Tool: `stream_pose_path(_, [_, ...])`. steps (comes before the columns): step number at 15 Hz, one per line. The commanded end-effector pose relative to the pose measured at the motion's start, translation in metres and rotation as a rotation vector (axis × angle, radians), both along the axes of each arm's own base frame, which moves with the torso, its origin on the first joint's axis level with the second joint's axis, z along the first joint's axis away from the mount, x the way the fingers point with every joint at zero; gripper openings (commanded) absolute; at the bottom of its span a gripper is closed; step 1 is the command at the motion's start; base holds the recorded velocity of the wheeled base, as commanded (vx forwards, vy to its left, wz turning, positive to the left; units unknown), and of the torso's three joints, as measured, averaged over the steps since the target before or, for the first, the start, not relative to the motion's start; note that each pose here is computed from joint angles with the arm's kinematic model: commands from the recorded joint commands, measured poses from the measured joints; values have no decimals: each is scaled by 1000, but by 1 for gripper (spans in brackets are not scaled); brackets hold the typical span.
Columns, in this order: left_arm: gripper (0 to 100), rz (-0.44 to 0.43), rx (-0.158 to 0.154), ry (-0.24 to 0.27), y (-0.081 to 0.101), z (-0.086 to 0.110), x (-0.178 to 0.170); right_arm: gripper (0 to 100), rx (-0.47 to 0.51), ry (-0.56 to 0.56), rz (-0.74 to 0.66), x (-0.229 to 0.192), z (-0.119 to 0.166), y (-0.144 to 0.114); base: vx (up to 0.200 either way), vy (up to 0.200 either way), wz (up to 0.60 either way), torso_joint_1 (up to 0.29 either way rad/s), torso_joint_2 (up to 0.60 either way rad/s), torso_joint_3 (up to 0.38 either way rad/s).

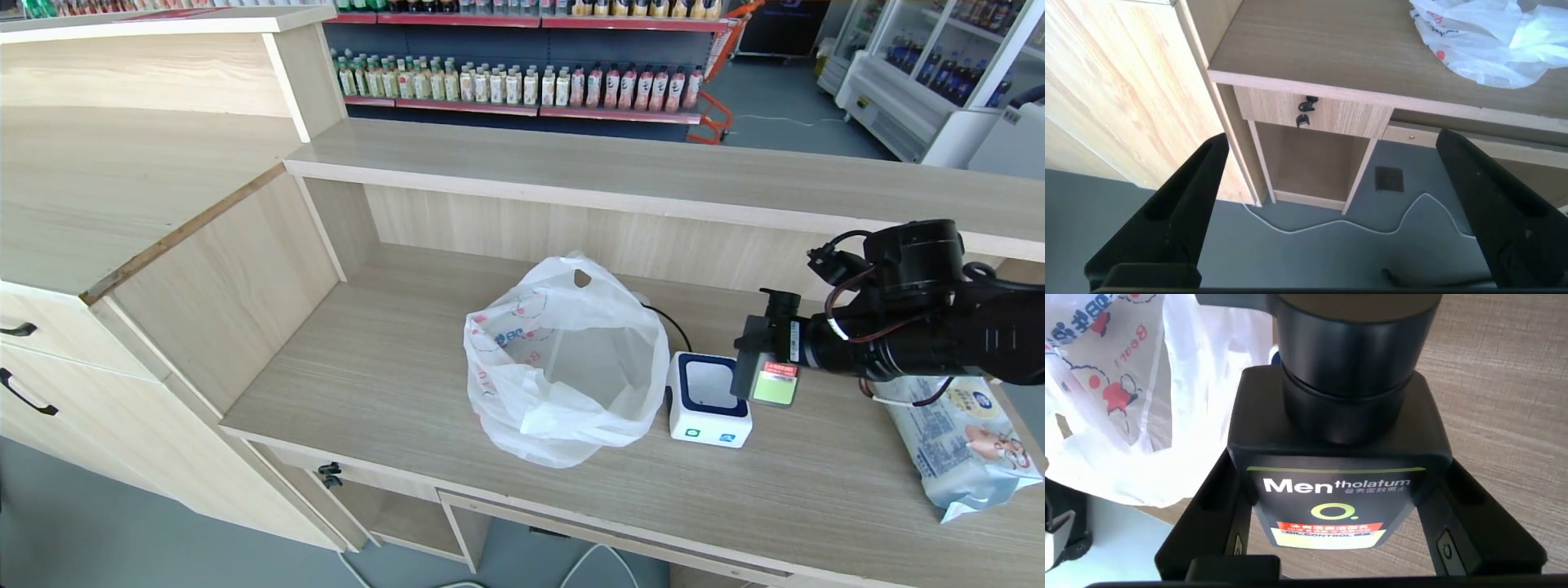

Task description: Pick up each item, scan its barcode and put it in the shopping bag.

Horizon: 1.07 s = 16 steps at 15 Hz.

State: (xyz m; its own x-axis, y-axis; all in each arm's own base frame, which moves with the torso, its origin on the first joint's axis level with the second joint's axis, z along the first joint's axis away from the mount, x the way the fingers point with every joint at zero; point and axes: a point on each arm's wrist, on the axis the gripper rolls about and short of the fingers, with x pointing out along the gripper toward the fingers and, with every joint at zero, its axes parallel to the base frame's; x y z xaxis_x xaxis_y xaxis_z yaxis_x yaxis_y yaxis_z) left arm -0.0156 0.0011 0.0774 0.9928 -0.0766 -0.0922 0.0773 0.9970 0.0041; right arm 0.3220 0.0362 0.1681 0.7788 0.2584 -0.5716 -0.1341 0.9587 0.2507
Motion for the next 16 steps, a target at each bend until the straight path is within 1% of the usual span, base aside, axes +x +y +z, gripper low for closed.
stream_pose_path(1, [100, 0, 0, 1, 0, 0, 0, 0, 0, 12, 9, 1, -4, 3, 0, 0, 0, 0, 0, 0])
stream_pose_path(4, [100, 0, 0, 1, 0, 0, 0, 0, 7, -39, 44, 4, -10, 15, 0, 0, 0, 0, 0, 0])
stream_pose_path(16, [100, 0, 0, 1, 0, 0, 0, 0, 9, -70, 48, 19, -26, 18, 0, 0, 0, 0, 0, 0])
